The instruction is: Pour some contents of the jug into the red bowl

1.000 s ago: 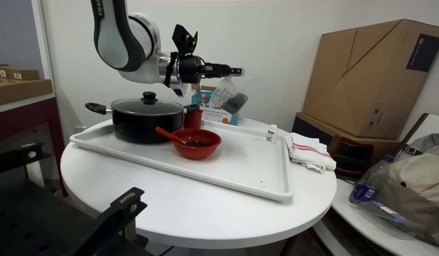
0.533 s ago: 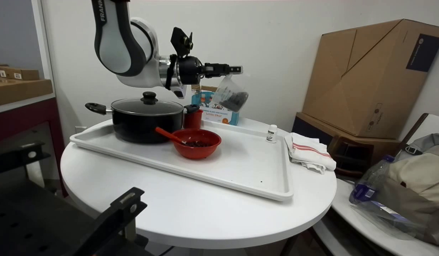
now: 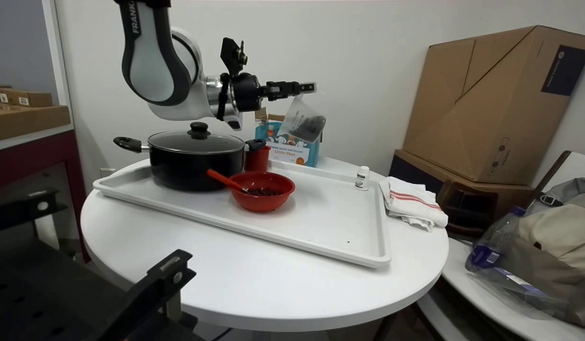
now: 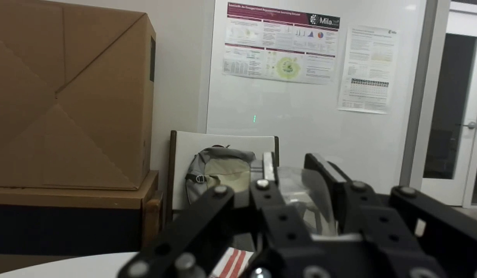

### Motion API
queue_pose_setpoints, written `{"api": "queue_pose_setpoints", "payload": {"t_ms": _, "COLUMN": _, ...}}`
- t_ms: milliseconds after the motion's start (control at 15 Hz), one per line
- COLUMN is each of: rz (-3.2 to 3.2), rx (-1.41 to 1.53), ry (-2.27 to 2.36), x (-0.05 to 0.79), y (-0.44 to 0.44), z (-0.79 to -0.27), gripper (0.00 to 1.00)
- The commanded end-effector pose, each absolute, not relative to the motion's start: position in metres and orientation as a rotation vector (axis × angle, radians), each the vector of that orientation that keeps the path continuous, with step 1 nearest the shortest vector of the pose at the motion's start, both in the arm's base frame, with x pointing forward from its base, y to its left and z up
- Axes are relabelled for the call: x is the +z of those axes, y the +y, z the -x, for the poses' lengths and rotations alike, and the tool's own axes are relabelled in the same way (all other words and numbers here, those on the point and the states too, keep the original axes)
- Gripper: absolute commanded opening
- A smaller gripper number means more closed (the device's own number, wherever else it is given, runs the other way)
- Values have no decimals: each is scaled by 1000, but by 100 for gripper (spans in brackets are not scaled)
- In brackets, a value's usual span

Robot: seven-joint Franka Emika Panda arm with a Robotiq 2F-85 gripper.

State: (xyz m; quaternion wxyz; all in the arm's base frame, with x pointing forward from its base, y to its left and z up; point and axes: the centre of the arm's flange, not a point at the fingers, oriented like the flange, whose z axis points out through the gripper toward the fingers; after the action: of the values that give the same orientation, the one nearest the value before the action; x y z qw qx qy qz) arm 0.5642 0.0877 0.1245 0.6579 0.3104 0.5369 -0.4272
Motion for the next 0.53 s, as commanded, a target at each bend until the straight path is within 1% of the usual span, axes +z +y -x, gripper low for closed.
{"api": "queue_pose_setpoints", "payload": {"t_ms": 0, "rz": -633, "rx": -956, "ry": 1155, "x": 124, "y": 91, "z": -565, "gripper": 6}}
{"api": "queue_pose_setpoints", "payload": {"t_ms": 467, "rz": -546, "rx": -937, "ry": 1083, "x": 118, "y": 92, "z": -564, "gripper": 6}}
